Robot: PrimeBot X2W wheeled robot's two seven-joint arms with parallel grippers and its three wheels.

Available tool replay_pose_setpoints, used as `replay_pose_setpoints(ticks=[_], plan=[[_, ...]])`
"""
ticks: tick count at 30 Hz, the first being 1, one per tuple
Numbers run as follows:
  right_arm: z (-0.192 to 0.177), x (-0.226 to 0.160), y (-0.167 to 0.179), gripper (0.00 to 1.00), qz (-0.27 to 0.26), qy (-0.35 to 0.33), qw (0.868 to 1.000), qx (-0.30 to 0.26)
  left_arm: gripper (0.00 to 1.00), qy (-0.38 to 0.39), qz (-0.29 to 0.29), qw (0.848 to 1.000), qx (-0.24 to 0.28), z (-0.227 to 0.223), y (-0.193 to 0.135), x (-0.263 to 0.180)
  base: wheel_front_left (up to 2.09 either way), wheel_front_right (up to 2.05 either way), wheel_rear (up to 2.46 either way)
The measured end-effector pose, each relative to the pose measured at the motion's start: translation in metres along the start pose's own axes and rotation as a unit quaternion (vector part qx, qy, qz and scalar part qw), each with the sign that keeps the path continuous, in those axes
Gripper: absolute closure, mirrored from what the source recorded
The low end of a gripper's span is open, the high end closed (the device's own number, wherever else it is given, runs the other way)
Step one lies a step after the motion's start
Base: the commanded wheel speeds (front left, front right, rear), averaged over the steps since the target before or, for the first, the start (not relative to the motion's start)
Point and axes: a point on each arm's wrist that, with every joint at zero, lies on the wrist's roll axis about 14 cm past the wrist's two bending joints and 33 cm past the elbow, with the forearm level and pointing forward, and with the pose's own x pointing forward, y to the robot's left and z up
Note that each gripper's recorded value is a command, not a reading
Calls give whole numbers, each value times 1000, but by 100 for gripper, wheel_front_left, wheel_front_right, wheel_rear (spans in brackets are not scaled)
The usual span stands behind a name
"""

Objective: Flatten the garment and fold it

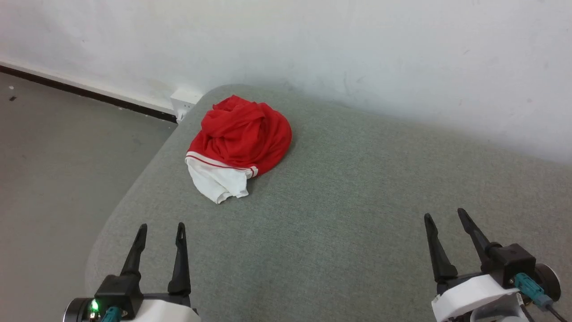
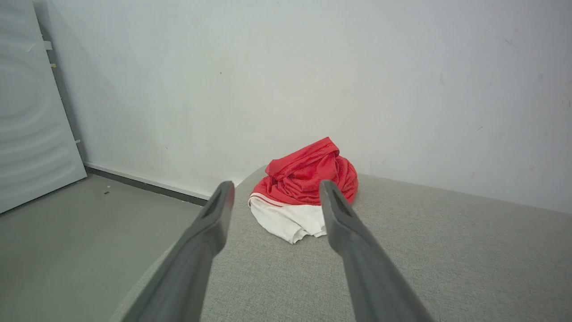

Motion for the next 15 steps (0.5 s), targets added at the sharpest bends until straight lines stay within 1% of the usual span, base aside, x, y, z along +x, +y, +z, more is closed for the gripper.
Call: replay_pose_setpoints(ticks=[15], plan=[[-4,2,12,0,18,-2,1000,5,0,-14,21,1000,-2,4,13,-11,0,0,0]])
